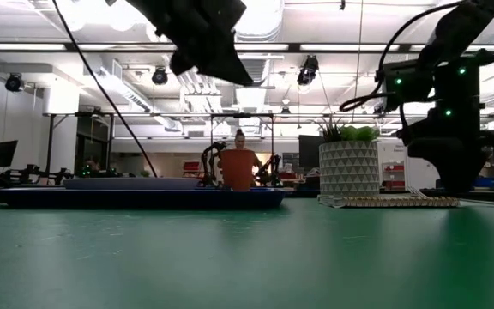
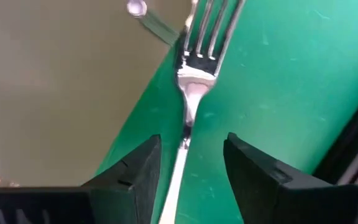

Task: Pick and place plate/cup/fork/spoon on tray
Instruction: Put the orange fork to the right of the blue spoon on the dark blue tray

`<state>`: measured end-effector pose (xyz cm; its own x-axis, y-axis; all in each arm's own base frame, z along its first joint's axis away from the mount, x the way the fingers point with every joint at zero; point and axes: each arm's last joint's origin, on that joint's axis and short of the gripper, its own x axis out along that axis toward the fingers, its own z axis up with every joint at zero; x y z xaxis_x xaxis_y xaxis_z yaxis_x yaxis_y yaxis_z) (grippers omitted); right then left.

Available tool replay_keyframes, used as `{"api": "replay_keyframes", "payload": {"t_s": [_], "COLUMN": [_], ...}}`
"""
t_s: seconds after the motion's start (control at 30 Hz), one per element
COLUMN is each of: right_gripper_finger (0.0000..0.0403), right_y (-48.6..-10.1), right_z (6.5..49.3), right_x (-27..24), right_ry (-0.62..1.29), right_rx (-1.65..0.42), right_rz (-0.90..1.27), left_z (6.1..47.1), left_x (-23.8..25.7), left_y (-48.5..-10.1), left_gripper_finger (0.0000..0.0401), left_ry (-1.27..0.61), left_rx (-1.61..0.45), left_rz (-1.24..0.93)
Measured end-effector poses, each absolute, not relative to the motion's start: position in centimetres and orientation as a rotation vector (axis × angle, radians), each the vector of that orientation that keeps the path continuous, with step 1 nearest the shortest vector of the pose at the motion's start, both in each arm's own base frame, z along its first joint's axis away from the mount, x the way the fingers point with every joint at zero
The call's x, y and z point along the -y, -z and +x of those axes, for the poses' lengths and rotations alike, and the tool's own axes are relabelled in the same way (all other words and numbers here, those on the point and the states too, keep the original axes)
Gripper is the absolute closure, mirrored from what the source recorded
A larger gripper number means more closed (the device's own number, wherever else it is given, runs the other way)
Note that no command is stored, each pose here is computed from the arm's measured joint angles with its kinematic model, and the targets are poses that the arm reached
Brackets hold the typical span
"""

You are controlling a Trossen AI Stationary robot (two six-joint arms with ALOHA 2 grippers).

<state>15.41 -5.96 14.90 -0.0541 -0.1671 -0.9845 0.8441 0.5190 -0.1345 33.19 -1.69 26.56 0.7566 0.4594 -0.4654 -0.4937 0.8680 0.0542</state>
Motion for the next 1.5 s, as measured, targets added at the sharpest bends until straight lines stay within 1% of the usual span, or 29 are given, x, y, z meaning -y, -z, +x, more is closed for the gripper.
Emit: {"api": "replay_keyframes", "payload": {"t_s": [0.13, 0.23, 0.37, 0.6, 0.7, 0.9, 1.1, 1.33, 1.5], "right_gripper_finger": [0.0239, 0.0253, 0.0287, 0.0366, 0.0388, 0.039, 0.039, 0.039, 0.039], "right_y": [-14.4, -13.9, -13.5, -13.5, -13.6, -14.3, -16.4, -19.5, -22.0], "right_z": [15.6, 15.6, 15.7, 15.8, 15.8, 15.6, 15.4, 15.9, 16.4], "right_x": [6.3, 6.4, 6.4, 6.4, 6.4, 6.3, 6.3, 6.4, 6.2], "right_ry": [0.907, 0.903, 0.917, 0.938, 0.942, 0.947, 0.98, 1.003, 1.005], "right_rx": [-1.385, -1.403, -1.414, -1.401, -1.394, -1.389, -1.375, -1.246, -1.157], "right_rz": [0.643, 0.654, 0.678, 0.733, 0.733, 0.755, 0.774, 0.834, 0.877], "left_z": [32.6, 32.3, 32.0, 31.8, 31.6, 31.2, 30.8, 29.8, 28.4], "left_x": [1.8, 1.8, 1.8, 1.9, 1.9, 2.4, 3.1, 3.1, 2.9], "left_y": [-27.7, -28.1, -28.6, -28.9, -29.1, -29.8, -29.2, -28.2, -28.6], "left_gripper_finger": [0.0401, 0.0401, 0.0401, 0.0401, 0.0401, 0.0401, 0.0401, 0.0401, 0.0401], "left_ry": [-0.506, -0.501, -0.497, -0.488, -0.486, -0.471, -0.506, -0.502, -0.481], "left_rx": [-0.459, -0.455, -0.441, -0.435, -0.429, -0.417, -0.429, -0.462, -0.455], "left_rz": [-0.058, -0.042, -0.04, -0.024, -0.022, 0.032, 0.086, 0.125, 0.188]}}
